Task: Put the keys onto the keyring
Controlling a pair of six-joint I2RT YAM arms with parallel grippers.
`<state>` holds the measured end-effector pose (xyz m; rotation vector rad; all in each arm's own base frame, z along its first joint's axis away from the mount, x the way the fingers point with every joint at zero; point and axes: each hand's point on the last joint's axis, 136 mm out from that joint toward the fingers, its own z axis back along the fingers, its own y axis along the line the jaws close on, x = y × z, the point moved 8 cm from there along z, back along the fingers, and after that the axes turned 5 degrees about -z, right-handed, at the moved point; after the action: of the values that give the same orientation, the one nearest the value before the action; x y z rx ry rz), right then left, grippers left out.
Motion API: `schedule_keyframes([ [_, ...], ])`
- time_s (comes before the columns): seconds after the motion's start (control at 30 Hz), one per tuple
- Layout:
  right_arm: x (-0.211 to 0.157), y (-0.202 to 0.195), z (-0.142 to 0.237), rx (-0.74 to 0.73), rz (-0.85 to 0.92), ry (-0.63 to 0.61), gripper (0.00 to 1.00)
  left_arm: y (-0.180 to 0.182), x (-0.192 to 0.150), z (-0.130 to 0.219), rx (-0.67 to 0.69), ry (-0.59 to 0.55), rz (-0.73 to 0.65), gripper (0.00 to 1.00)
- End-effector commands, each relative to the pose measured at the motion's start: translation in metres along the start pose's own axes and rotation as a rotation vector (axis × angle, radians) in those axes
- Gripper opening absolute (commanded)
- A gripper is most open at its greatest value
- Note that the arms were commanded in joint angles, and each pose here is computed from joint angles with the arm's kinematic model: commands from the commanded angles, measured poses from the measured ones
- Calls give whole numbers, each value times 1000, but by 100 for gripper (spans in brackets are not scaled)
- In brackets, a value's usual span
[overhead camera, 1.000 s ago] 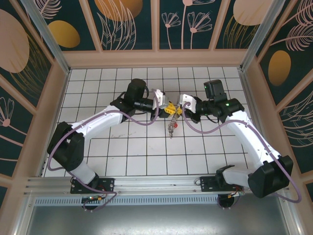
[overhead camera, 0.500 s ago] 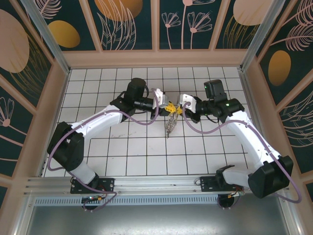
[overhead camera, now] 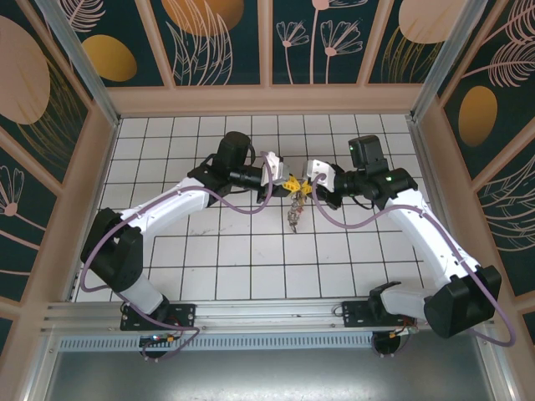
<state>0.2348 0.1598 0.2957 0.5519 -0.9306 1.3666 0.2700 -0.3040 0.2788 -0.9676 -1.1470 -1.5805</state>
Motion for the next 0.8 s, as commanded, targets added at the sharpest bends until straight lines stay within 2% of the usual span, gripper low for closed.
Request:
schedule_keyframes([
  [0.0, 14, 5, 11, 3, 59, -94, 21, 2, 23, 4, 0, -90, -33, 0],
  [0.23, 0, 15, 26, -31, 38, -200, 24, -5, 42, 11, -33, -281, -33, 0],
  [0.47, -5, 15, 24, 11, -21, -221, 23, -10, 42, 13, -29, -354, -29, 0],
  [0.53, -4, 14, 22, 22, -37, -238, 18, -10, 42, 13, -32, -368, -29, 0],
  [0.6, -6, 10, 18, 32, -61, -233, 1, -12, 41, 13, -41, -384, -35, 0],
  [0.77, -7, 2, 11, 68, -115, -216, 0, -12, 38, 12, -38, -393, -39, 0],
])
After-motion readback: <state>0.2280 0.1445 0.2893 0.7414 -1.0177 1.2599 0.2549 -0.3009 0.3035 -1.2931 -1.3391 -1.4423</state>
